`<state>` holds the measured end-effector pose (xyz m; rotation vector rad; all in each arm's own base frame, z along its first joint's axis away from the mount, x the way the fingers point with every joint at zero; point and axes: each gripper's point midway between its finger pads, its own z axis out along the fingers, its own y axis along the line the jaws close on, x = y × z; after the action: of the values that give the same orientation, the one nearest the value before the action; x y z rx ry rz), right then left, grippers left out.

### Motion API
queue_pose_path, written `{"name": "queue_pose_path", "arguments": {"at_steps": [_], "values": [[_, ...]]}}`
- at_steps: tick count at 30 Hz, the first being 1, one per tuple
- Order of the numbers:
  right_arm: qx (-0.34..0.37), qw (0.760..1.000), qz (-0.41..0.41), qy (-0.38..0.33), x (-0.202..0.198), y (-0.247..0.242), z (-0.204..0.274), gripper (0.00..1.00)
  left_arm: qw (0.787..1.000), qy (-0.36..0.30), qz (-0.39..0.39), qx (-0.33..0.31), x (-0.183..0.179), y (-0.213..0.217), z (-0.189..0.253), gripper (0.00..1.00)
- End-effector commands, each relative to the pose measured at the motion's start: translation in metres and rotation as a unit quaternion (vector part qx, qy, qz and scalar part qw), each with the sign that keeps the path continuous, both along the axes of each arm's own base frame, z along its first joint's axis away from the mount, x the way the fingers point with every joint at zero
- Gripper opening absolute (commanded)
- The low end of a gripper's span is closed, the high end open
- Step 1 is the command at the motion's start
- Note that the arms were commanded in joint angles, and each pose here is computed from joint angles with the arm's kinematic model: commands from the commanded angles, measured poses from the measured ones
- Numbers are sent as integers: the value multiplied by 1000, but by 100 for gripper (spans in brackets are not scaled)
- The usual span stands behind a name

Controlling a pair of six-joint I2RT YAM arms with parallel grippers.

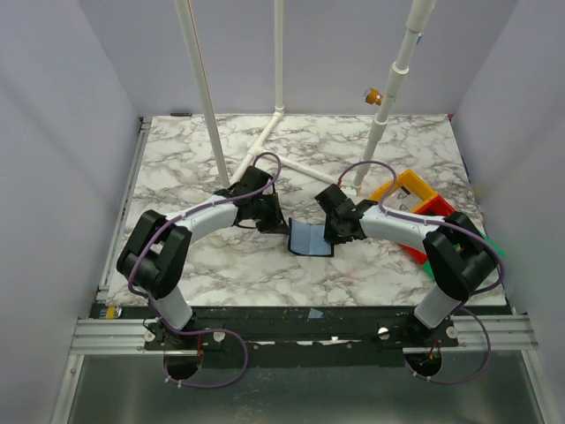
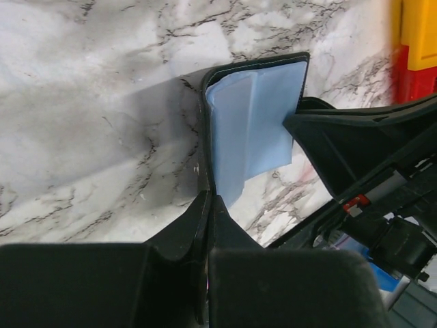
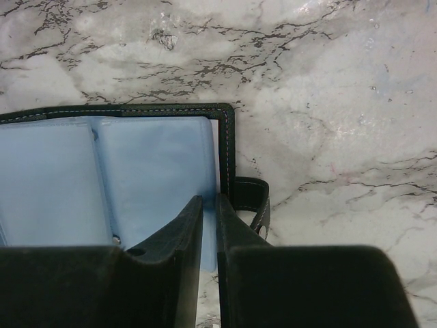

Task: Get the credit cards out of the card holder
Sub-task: Close the card holder at the center of the board.

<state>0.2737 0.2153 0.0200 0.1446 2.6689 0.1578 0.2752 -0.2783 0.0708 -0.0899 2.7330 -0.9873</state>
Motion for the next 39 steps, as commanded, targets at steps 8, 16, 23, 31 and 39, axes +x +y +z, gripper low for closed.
{"name": "queue_pose_path", "arguments": {"at_steps": [8,16,23,31,39], "values": [[-7,999,7,38,-17,-2,-33,15,998,-3,-33,-63,4,-42,29,0],[0,999,5,33,-17,-3,-28,15,997,10,-42,-57,7,-57,18,0],[16,1000,1,15,-14,0,-13,15,997,20,-50,-57,6,-69,10,0],[18,999,-14,-27,-4,-5,22,16,997,27,-50,-44,9,-76,1,0],[11,997,-25,-67,3,-15,63,17,998,43,-43,-19,9,-76,-21,0]]}}
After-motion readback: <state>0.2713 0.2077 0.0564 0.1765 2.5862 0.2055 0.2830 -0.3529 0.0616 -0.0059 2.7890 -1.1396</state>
